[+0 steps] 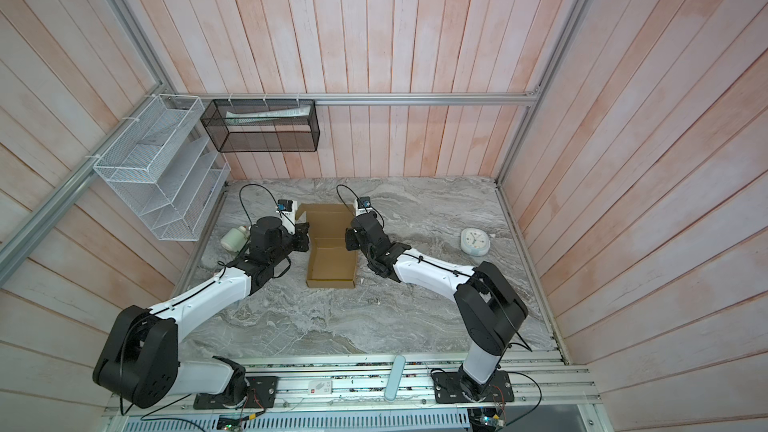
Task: Fold the paper box
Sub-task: 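Tilt the lid over the box with the left gripper while the right holds the wall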
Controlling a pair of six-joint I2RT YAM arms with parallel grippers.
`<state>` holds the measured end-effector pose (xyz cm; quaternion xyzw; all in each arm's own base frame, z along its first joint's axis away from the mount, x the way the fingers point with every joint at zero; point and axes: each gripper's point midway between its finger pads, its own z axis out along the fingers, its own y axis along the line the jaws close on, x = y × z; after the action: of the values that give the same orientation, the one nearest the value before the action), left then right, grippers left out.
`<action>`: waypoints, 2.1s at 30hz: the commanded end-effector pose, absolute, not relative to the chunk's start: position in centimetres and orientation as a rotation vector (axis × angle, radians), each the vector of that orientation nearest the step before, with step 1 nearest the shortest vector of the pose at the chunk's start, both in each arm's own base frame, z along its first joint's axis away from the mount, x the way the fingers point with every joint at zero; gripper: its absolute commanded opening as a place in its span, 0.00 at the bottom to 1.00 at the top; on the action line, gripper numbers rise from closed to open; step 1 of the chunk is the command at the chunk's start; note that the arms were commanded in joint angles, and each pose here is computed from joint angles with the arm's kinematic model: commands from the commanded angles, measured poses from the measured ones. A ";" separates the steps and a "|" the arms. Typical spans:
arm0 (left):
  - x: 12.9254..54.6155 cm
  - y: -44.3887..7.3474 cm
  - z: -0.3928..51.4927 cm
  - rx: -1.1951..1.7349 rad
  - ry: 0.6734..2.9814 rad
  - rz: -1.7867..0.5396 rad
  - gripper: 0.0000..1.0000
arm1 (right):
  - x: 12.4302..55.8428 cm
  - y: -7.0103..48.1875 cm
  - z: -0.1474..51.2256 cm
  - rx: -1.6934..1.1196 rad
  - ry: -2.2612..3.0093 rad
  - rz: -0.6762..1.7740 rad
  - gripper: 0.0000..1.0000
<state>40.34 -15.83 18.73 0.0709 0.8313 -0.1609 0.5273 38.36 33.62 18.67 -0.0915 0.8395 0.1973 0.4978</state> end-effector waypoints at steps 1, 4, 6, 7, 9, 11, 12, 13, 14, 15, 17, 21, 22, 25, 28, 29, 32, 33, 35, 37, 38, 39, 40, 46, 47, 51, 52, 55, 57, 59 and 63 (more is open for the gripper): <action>39.1 -17.2 17.6 0.219 2.015 -0.434 0.00 | 36.9 35.1 18.8 -0.261 2.024 0.538 0.07; 39.0 -17.2 17.4 0.214 2.018 -0.438 0.00 | 36.9 35.5 18.9 -0.258 2.018 0.549 0.07; 38.9 -17.1 17.2 0.215 2.021 -0.437 0.00 | 36.8 35.8 18.7 -0.260 2.022 0.553 0.07; 38.9 -17.1 17.1 0.215 2.023 -0.435 0.00 | 36.9 35.9 18.7 -0.259 2.022 0.554 0.07; 38.9 -17.0 17.1 0.215 2.026 -0.431 0.00 | 36.8 36.2 18.7 -0.265 2.021 0.556 0.07; 38.8 -16.9 17.0 0.212 2.026 -0.426 0.00 | 36.8 36.3 18.6 -0.265 2.022 0.556 0.07; 38.7 -16.9 17.0 0.210 2.024 -0.425 0.00 | 36.7 36.4 18.5 -0.266 2.024 0.556 0.07; 38.7 -16.8 17.0 0.210 2.023 -0.424 0.00 | 36.7 36.4 18.6 -0.265 2.021 0.558 0.07; 38.6 -16.8 16.9 0.208 2.025 -0.424 0.00 | 36.6 36.5 18.6 -0.266 2.020 0.560 0.07; 38.6 -16.7 16.8 0.208 2.026 -0.423 0.00 | 36.6 36.6 18.6 -0.266 2.019 0.560 0.07; 38.5 -16.7 16.7 0.207 2.026 -0.424 0.00 | 36.5 36.7 18.5 -0.265 2.020 0.561 0.07; 38.3 -16.8 16.4 0.211 2.034 -0.427 0.00 | 36.4 37.0 18.4 -0.265 2.021 0.564 0.08; 38.3 -16.8 16.4 0.209 2.036 -0.428 0.00 | 36.4 37.1 18.5 -0.266 2.020 0.565 0.09; 38.3 -16.8 16.3 0.210 2.038 -0.429 0.00 | 36.4 37.5 18.5 -0.269 2.021 0.570 0.11; 38.2 -16.9 16.2 0.212 2.040 -0.429 0.00 | 36.3 37.9 18.5 -0.278 2.022 0.573 0.13; 38.2 -16.9 16.2 0.213 2.039 -0.429 0.00 | 36.4 37.9 18.5 -0.278 2.021 0.570 0.13; 38.1 -16.8 16.0 0.211 2.042 -0.424 0.00 | 36.4 38.0 18.3 -0.279 2.023 0.567 0.13; 38.1 -16.8 16.1 0.212 2.040 -0.423 0.00 | 36.3 38.0 18.2 -0.279 2.025 0.565 0.13; 38.0 -16.7 16.0 0.210 2.042 -0.420 0.00 | 36.2 37.9 18.0 -0.278 2.030 0.562 0.12; 37.9 -16.6 15.9 0.206 2.042 -0.416 0.00 | 36.2 37.8 17.8 -0.276 2.032 0.563 0.12; 37.9 -16.6 15.9 0.204 2.041 -0.417 0.00 | 36.2 37.7 17.7 -0.273 2.034 0.559 0.11; 37.9 -16.5 15.8 0.203 2.043 -0.415 0.00 | 36.1 37.7 17.7 -0.274 2.036 0.560 0.11; 37.9 -16.5 15.8 0.201 2.041 -0.414 0.00 | 36.1 37.7 17.6 -0.275 2.036 0.560 0.11; 37.7 -16.4 15.4 0.199 2.053 -0.411 0.00 | 36.1 37.8 17.4 -0.277 2.042 0.560 0.11; 37.6 -16.3 15.3 0.198 2.054 -0.409 0.00 | 36.1 37.8 17.3 -0.277 2.043 0.560 0.11; 37.5 -16.1 15.1 0.191 2.054 -0.401 0.00 | 36.1 37.7 17.4 -0.273 2.042 0.562 0.12; 37.5 -16.1 15.1 0.189 2.053 -0.400 0.00 | 36.1 37.7 17.5 -0.273 2.041 0.564 0.13; 37.5 -16.0 15.2 0.187 2.049 -0.393 0.00 | 36.1 37.6 17.9 -0.270 2.034 0.563 0.17; 37.5 -15.9 15.2 0.185 2.047 -0.391 0.00 | 36.1 37.5 18.2 -0.269 2.030 0.559 0.19; 37.4 -15.8 15.0 0.182 2.049 -0.390 0.00 | 36.0 37.3 18.5 -0.268 2.027 0.556 0.22; 37.5 -15.8 15.0 0.181 2.046 -0.384 0.00 | 35.9 37.0 19.3 -0.272 2.018 0.551 0.26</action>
<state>38.53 -14.88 16.20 0.0612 0.8387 -0.1454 0.5213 36.88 35.99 17.29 -0.0978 0.8425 0.2015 0.4899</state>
